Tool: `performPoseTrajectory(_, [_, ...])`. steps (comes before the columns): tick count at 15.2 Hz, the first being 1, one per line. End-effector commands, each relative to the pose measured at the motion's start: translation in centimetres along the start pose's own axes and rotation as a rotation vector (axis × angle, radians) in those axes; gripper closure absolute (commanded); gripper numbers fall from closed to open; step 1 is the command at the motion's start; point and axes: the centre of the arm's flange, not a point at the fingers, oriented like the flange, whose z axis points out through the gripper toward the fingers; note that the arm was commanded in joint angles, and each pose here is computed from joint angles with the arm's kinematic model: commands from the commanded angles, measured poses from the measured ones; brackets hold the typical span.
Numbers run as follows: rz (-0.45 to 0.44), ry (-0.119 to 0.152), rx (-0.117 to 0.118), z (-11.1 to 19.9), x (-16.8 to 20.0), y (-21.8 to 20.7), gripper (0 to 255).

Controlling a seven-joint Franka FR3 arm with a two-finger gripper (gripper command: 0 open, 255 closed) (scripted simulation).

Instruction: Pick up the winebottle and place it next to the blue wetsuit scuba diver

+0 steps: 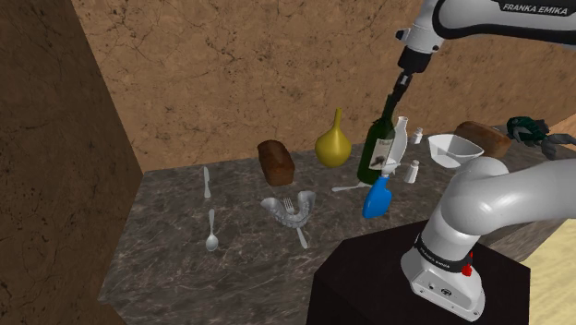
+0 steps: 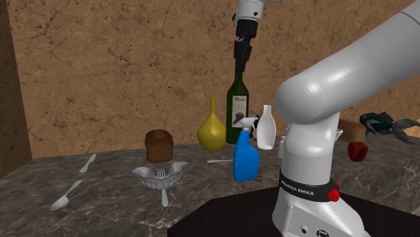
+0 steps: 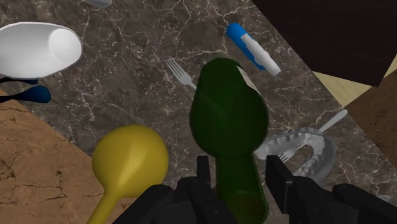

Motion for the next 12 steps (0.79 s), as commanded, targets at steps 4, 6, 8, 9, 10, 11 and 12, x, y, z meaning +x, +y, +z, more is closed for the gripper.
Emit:
performPoseTrajectory(4, [0.000,0.000,0.000,-2.7,0.4,0.1,255])
performPoseTrajectory(6, [0.000,0.000,0.000,-3.8,0.6,0.2,255])
performPoseTrajectory(8, [0.000,0.000,0.000,-4.8,0.8,0.3,255])
performPoseTrajectory(9, [0.000,0.000,0.000,-5.3,0.9,0.3,255])
performPoseTrajectory(10, [0.000,0.000,0.000,-5.8,1.0,0.3,255])
performPoseTrajectory(11, [0.000,0.000,0.000,-6.3,1.1,0.4,255])
performPoseTrajectory(12, [0.000,0.000,0.000,-6.9,1.1,0.4,255])
